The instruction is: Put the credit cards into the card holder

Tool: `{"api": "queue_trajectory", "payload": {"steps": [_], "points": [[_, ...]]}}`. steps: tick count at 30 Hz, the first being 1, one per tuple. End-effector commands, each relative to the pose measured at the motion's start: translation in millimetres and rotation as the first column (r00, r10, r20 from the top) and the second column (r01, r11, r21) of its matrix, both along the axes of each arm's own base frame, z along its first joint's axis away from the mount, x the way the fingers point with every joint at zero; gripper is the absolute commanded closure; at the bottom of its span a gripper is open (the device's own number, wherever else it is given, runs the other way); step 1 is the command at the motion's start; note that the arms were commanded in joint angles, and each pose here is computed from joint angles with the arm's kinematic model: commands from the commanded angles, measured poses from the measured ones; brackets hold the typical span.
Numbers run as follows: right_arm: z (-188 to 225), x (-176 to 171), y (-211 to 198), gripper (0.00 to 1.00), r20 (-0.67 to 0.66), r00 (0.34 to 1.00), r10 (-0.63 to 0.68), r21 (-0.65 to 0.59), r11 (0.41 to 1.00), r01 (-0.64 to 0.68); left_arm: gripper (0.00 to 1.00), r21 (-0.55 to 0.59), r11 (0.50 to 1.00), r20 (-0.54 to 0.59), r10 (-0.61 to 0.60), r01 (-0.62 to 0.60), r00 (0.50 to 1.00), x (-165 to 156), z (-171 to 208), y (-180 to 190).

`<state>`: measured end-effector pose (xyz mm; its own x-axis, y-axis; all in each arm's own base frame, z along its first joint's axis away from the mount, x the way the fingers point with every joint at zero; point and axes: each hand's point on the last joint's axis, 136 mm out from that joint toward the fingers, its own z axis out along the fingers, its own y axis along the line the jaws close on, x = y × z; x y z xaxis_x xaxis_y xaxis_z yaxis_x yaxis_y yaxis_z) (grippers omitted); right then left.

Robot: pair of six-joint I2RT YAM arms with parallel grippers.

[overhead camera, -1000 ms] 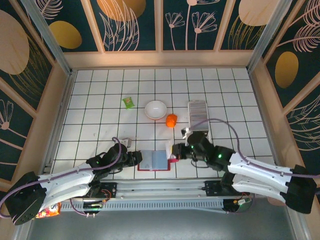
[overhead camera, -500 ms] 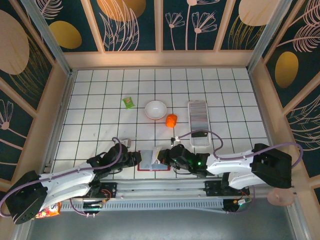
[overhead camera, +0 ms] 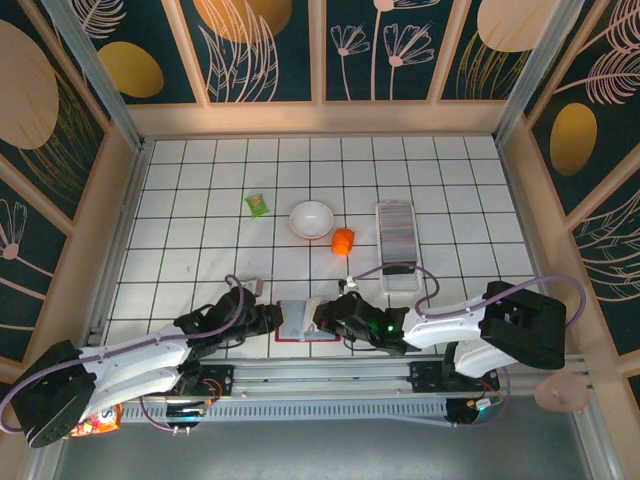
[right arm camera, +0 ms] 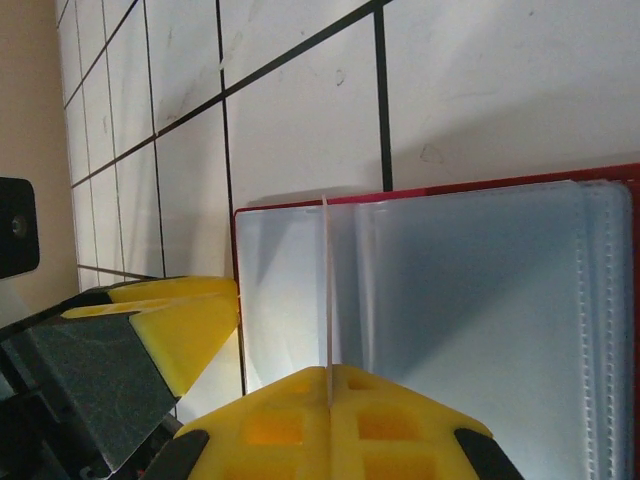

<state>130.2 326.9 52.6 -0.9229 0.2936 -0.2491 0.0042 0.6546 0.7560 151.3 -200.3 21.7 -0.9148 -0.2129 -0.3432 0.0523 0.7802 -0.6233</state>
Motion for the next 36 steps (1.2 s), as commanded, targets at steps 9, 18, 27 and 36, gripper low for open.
{"api": "queue_trajectory", "payload": {"steps": [9,18,27,36], "points": [[2.2,3.1,10.5,1.0,0.01,1.0,-0.011,0.031,0.999,0.01,0.71,-0.019,1.0,-0.017,0.004,-0.005,1.0,-1.0,-1.7,-3.0],[-2.4,0.2,13.5,1.0,-0.003,1.0,0.001,0.035,0.999,-0.001,0.73,-0.018,1.0,-0.022,0.008,-0.008,1.0,-1.7,-3.6,-1.9],[3.2,-3.7,21.4,1.0,-0.018,1.0,0.018,0.091,0.996,-0.016,0.77,-0.017,1.0,-0.025,0.009,-0.009,1.0,-2.1,-5.4,-1.5],[-7.1,-11.3,19.3,1.0,-0.089,0.996,0.023,0.061,0.998,-0.018,0.81,-0.01,1.0,-0.029,0.013,-0.013,0.999,-2.4,-8.2,-0.1]]}}
